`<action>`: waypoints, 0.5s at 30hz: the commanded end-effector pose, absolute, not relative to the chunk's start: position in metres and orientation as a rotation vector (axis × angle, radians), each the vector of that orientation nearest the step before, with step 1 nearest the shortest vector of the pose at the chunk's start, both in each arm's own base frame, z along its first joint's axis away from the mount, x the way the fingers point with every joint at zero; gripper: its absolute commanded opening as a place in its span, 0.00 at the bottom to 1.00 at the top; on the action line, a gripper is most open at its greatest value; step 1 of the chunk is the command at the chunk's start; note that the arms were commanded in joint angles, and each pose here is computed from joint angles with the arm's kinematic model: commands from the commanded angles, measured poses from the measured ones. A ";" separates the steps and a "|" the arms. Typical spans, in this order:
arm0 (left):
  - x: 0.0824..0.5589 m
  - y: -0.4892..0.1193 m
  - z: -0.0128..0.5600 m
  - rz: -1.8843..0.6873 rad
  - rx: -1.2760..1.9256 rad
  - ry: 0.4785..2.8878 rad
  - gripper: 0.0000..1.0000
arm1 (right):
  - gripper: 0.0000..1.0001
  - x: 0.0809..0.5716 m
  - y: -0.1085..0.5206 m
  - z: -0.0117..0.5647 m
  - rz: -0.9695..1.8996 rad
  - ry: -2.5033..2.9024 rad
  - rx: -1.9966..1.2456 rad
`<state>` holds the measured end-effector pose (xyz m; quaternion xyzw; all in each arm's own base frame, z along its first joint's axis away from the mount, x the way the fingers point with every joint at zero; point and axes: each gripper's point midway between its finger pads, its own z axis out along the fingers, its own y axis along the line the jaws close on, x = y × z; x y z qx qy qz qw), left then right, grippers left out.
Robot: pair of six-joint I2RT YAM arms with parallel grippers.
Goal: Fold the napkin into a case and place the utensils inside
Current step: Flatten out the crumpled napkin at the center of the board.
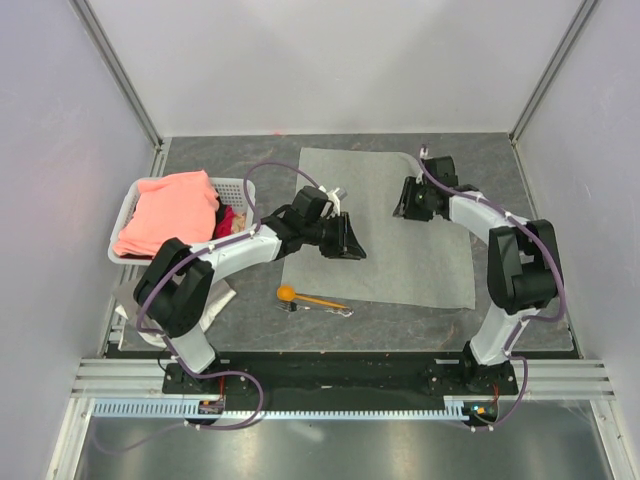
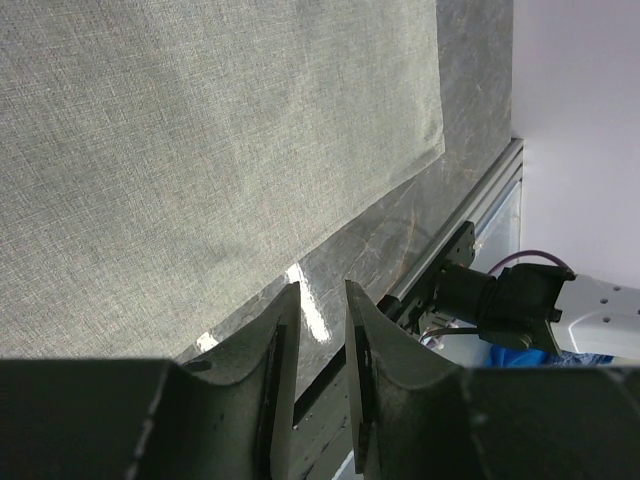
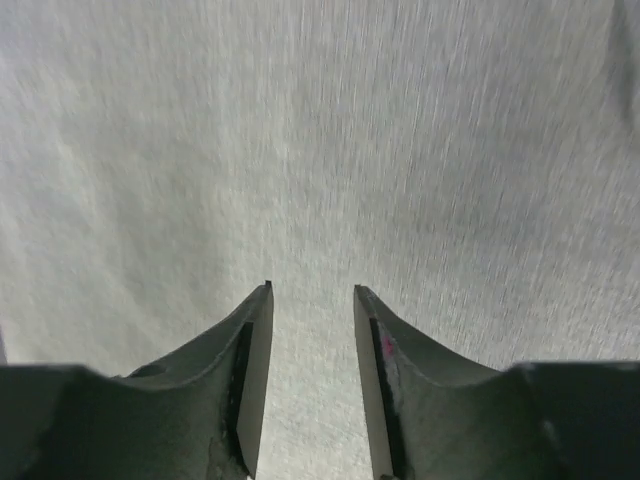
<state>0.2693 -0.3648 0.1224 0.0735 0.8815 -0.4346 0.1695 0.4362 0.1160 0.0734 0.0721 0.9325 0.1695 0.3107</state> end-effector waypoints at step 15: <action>0.275 -0.372 0.144 -1.289 0.200 2.441 0.31 | 0.81 0.532 0.021 0.084 0.468 2.325 0.580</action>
